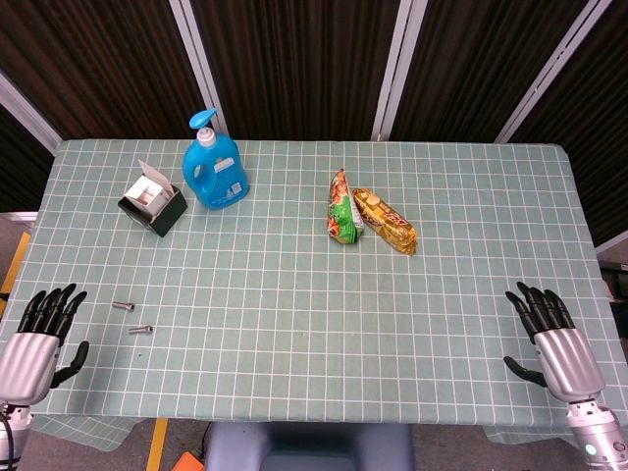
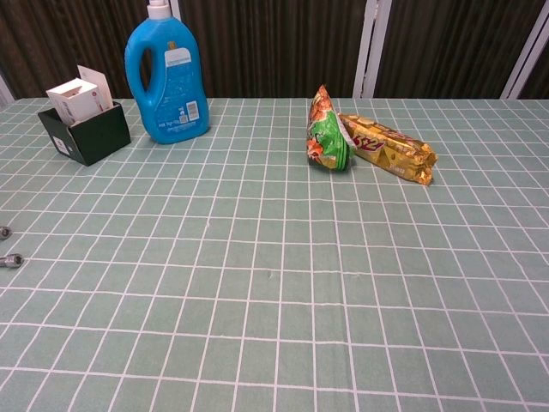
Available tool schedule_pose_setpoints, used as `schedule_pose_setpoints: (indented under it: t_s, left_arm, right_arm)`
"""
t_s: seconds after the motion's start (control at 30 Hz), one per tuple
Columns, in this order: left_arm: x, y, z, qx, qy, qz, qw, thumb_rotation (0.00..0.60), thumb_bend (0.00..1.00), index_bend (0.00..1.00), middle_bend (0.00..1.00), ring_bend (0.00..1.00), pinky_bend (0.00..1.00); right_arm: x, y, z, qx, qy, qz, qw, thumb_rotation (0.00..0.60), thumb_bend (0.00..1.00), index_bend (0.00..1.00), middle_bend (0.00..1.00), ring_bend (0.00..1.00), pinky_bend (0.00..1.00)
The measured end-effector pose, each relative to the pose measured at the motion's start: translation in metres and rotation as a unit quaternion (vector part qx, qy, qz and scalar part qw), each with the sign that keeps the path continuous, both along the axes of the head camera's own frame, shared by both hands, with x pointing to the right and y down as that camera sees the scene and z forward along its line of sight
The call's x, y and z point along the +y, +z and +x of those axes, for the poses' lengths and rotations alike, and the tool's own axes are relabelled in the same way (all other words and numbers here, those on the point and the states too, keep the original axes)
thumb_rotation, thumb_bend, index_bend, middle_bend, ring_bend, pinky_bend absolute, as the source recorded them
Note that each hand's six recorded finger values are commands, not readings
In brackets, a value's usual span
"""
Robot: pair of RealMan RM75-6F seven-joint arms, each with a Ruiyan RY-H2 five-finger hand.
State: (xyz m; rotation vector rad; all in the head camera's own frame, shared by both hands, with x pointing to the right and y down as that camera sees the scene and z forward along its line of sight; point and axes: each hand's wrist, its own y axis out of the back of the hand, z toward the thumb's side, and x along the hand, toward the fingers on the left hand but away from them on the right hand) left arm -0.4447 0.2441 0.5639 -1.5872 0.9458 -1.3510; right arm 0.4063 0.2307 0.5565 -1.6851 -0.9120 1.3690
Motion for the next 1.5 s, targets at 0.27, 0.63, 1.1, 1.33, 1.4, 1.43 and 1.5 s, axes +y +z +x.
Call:
schedule_pose_setpoints:
  t_s: [0.27, 0.63, 1.1, 1.33, 1.4, 1.43, 1.5]
  left_arm:
    - [-0.006, 0.013, 0.008, 0.007, -0.005, 0.004, 1.0, 0.6, 0.44, 0.08, 0.6, 0.63, 0.8]
    - [-0.039, 0.089, 0.004, -0.024, 0.009, -0.054, 0.9982, 0.6, 0.44, 0.35, 1.0, 1.0, 1.0]
    - [-0.053, 0.159, 0.003, -0.053, 0.009, -0.105, 0.993, 0.6, 0.44, 0.42, 1.0, 1.0, 1.0]
    - [-0.052, 0.166, -0.012, -0.071, -0.001, -0.111, 0.9912, 0.6, 0.44, 0.43, 1.0, 1.0, 1.0]
    - [-0.053, 0.167, -0.015, -0.074, -0.004, -0.111, 0.991, 0.6, 0.44, 0.43, 1.0, 1.0, 1.0]
    - [-0.053, 0.167, -0.017, -0.075, -0.006, -0.112, 0.9908, 0.6, 0.44, 0.43, 1.0, 1.0, 1.0]
    - [-0.052, 0.168, -0.02, -0.077, -0.008, -0.114, 0.9905, 0.6, 0.44, 0.43, 1.0, 1.0, 1.0]
  right_arm:
    - [0.002, -0.008, -0.001, -0.018, -0.009, 0.01, 0.9998, 0.6, 0.27, 0.0, 0.0, 0.0, 0.0]
    - [0.006, -0.002, -0.004, -0.01, -0.014, 0.001, 0.9998, 0.6, 0.27, 0.0, 0.0, 0.0, 0.0]
    - [0.006, -0.001, -0.003, -0.01, -0.011, -0.002, 0.9999, 0.6, 0.27, 0.0, 0.0, 0.0, 0.0]
    - [0.007, -0.002, -0.003, -0.011, -0.011, -0.004, 0.9999, 0.6, 0.27, 0.0, 0.0, 0.0, 0.0]
    - [0.007, -0.002, -0.003, -0.013, -0.011, -0.005, 0.9998, 0.6, 0.27, 0.0, 0.0, 0.0, 0.0]
    - [0.007, -0.003, -0.003, -0.012, -0.011, -0.004, 0.9999, 0.6, 0.27, 0.0, 0.0, 0.0, 0.0]
    - [0.007, -0.003, -0.003, -0.012, -0.011, -0.002, 0.9999, 0.6, 0.27, 0.0, 0.0, 0.0, 0.0]
